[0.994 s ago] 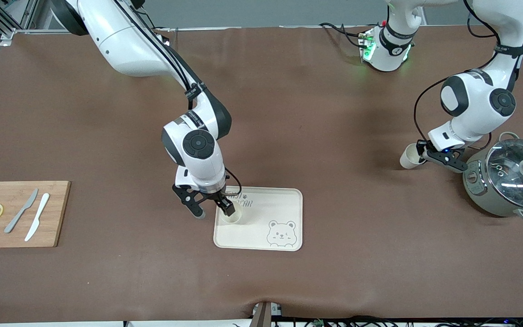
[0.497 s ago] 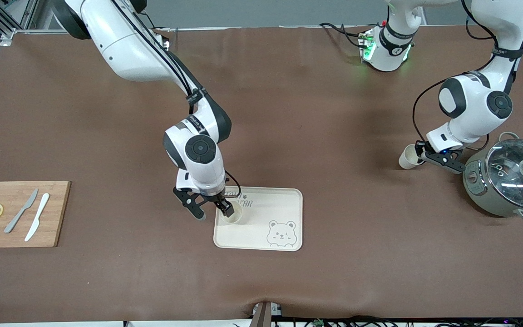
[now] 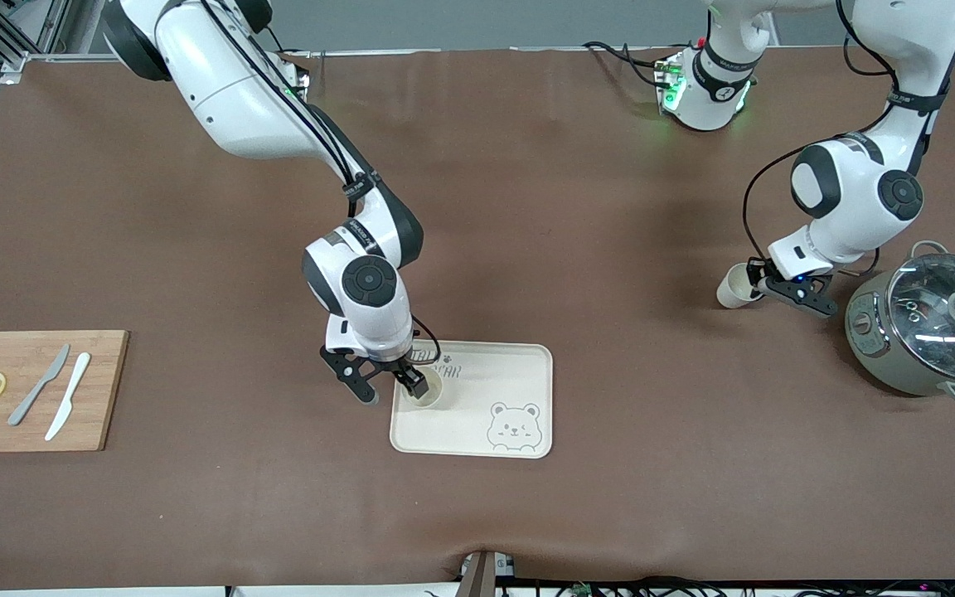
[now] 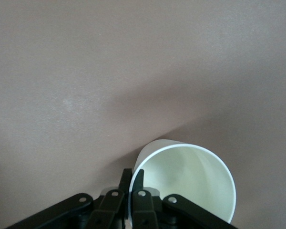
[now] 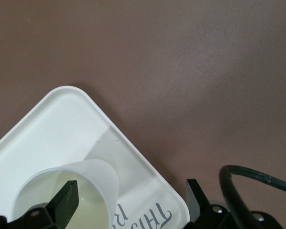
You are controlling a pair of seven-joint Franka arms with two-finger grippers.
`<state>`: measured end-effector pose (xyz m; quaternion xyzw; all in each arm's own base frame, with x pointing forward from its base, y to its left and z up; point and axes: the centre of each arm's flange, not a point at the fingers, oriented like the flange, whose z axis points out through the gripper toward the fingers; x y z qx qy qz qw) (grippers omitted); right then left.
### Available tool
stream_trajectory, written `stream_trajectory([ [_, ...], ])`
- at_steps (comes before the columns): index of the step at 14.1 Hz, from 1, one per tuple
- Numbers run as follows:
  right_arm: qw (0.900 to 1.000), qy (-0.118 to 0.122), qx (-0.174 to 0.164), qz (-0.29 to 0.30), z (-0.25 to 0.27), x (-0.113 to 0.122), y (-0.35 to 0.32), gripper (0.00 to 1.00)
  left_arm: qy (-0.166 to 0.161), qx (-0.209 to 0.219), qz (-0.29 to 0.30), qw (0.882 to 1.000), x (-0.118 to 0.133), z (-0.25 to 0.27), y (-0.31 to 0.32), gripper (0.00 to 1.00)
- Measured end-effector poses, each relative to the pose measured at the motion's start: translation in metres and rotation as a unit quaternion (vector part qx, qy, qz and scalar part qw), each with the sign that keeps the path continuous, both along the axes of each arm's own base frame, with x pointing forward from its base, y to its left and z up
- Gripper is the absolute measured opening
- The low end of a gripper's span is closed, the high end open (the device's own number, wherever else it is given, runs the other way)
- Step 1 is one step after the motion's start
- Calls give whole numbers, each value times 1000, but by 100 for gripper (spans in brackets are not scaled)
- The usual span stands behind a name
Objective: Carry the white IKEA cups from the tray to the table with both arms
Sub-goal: 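Lower the left cup onto the table while the right gripper grasps the cup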
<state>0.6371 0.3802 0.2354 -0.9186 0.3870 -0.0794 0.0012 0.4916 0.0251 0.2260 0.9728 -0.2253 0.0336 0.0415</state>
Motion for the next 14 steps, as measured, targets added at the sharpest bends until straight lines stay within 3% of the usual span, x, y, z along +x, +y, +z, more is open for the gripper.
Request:
stream_trajectory([
  [8,1000,0,2,2,-6,0,2,100,-5,2,-2,1000,1,-3,-2,4],
  [9,1000,-1,3,2,-5,0,3,100,-9,3,-3,1000,2,-2,-4,8],
  [12,1000,-2,3,3,-5,-1,4,97,-12,4,-7,1000,3,-6,-7,37],
  [13,1000,-2,3,3,-4,-1,5,92,-12,4,-7,1000,3,-7,-7,48],
  [14,1000,-2,3,4,-4,-1,5,79,-13,4,-6,1000,3,-7,-7,57],
])
